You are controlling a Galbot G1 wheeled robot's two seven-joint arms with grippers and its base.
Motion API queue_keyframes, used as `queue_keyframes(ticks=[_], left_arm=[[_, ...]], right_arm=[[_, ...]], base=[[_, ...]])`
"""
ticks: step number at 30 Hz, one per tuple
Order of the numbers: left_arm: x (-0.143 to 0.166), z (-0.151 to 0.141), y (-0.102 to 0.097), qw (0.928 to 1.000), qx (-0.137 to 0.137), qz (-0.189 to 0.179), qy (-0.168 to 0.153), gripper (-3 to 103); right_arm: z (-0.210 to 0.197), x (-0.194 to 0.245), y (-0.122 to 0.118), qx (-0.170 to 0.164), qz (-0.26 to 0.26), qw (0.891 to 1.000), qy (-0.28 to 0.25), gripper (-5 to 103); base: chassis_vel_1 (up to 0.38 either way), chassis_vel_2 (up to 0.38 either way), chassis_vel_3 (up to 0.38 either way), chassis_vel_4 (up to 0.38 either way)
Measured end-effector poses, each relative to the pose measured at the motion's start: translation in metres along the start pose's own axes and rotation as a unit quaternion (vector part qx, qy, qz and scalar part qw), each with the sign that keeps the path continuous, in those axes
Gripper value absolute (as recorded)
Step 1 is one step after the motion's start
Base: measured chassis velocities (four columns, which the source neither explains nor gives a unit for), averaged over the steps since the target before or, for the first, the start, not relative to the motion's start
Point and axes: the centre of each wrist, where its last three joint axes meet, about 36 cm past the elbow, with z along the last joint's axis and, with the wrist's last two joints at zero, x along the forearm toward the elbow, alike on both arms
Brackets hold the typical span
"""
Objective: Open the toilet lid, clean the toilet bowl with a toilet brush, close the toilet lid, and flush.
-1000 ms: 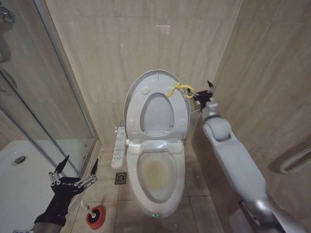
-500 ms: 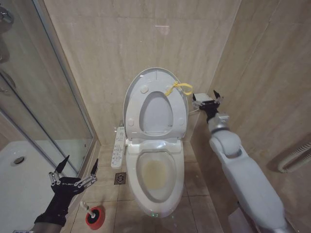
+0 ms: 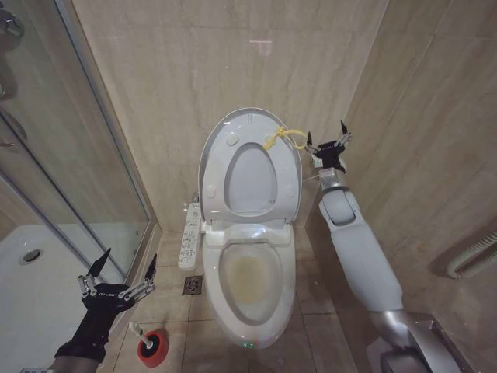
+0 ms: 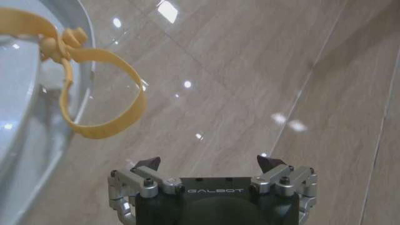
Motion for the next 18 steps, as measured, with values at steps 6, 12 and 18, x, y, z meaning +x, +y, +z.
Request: queue_keyframes(ticks=[6,12,18], left_arm=[[0.000,0.000,0.000,1.0000,0.000,0.000,0.000,100],[0.000,0.000,0.000,1.0000,0.000,0.000,0.000,100],[0.000,0.000,0.000,1.0000,0.000,0.000,0.000,100]], right_arm=[[0.002,-0.023,0.015,0.002,-0.001,1.000,0.003,100],[-0.005,-0.033,0.037,-0.013,-0.018,1.000,0.012,100],[-0.013,-0.038,0.045,-0.021,-0.035,0.999,0.014,100]], base=[[0.000,0.000,0.000,0.000],[0.000,0.000,0.000,0.000],[0.000,0.000,0.000,0.000]])
